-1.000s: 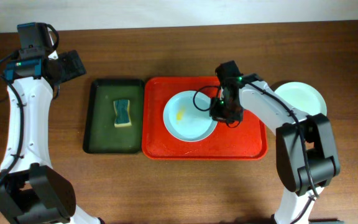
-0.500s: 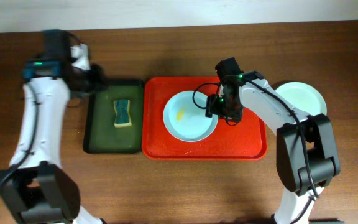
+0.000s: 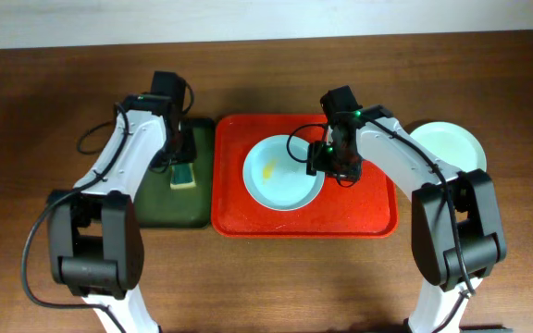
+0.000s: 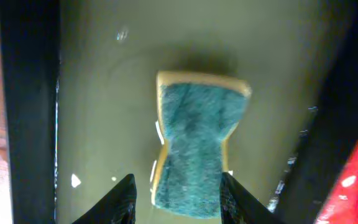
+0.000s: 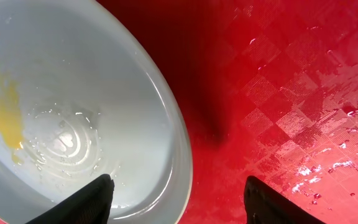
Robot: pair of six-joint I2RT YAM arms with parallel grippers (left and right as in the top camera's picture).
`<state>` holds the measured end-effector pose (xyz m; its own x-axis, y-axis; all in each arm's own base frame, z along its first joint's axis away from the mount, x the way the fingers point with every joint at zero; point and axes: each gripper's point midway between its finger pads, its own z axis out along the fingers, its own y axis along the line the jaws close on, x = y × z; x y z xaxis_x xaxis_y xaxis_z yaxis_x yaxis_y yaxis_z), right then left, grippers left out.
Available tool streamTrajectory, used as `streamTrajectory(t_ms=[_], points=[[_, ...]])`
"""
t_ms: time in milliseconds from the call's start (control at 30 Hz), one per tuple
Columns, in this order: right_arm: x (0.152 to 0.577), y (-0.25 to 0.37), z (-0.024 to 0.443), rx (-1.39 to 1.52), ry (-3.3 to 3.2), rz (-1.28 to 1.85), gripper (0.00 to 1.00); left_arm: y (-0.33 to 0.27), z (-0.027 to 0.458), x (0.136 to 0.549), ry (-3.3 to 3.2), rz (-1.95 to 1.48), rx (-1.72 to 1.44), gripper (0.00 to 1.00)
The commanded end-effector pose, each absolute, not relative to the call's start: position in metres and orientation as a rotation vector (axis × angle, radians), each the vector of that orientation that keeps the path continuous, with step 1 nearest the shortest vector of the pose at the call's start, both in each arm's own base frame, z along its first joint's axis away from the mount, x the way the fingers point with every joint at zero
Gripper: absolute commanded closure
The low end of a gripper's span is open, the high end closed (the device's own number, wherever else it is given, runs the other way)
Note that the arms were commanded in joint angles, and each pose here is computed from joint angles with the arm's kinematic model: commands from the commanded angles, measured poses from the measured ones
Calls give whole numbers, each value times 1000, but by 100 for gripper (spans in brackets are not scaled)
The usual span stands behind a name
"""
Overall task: Clean dirty plates on tray and stack at the side
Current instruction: 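Move the left gripper down onto the sponge in the green tray, then grasp the green-yellow sponge with the left gripper and lift it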
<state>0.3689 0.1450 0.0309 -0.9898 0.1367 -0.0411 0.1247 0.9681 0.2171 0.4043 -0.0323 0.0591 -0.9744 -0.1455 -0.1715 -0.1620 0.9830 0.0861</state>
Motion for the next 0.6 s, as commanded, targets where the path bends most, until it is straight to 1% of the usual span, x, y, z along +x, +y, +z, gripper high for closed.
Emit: streamTrajectory(t_ms=[0,100,133,167,300,433,533,567], points=[[372,146,33,185,3051,322,32,-28,41,390,3006,182,-258,64],[372,146,33,185,3052,322,32,-28,40,389,3006,180,-264,69],[372,146,33,185,3052,323,32,-31,39,390,3007,154,-263,69],[372,146,33,185,3051,323,32,-36,39,390,3010,114,-261,68],[372,146,33,185,3052,322,32,-39,31,397,2975,75,-259,60],[372,146,33,185,3052,322,32,-40,17,390,2982,66,-260,61],[372,146,33,185,3052,322,32,-39,4,390,2960,59,-259,64],[372,146,33,185,3052,322,32,-39,3,390,2958,57,-259,71]])
